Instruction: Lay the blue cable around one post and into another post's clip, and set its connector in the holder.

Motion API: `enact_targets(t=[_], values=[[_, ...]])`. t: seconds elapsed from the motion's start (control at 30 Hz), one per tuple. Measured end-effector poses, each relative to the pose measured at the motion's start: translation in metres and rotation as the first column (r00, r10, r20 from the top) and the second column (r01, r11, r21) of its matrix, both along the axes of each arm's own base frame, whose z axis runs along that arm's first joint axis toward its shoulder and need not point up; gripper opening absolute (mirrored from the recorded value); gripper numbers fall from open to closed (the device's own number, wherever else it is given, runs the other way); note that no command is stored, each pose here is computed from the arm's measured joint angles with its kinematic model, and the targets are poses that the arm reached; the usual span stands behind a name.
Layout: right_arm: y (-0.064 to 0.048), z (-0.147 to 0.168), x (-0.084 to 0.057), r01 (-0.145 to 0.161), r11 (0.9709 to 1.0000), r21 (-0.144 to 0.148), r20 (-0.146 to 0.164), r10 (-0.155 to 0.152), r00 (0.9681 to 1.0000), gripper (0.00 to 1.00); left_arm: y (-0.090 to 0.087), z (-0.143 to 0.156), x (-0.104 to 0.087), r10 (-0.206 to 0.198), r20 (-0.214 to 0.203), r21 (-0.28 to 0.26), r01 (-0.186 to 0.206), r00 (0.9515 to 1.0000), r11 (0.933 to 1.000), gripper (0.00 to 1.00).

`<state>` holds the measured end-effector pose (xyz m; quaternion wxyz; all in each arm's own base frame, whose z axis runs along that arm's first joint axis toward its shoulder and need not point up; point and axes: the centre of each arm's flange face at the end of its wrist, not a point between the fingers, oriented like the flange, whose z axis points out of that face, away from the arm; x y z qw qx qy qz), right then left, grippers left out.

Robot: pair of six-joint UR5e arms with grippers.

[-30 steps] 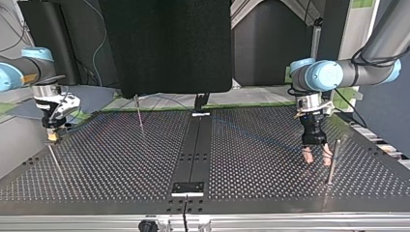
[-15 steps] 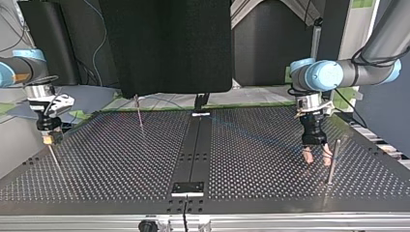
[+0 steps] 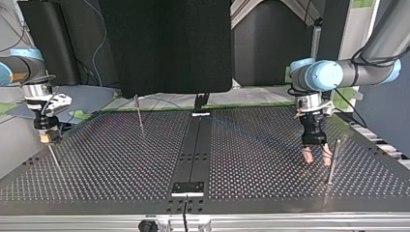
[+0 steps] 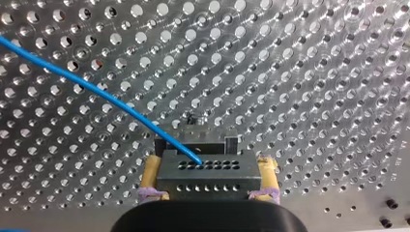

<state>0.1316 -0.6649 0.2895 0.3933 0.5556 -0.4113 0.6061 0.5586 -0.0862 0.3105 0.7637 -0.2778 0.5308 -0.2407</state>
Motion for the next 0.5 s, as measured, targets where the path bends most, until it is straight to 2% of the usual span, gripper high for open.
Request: enact_targets(t=[0.2,0.5], values=[[-0.0002,-0.0015,0.0007,-0.001,1.0000,0.002,0.002,0.001,1.0000,0.00,0.0001,-0.0001,0.0000,0.000,0.000,0.001,0.000,1.0000,1.0000,1.00],[0.0016,-0.0080,0.0056,-0.006,0.9997,0.024,-0.002,0.006,1.0000,0.00,-0.0001,0.0000,0.0000,0.000,0.000,0.002,0.000,1.0000,1.0000,1.00]])
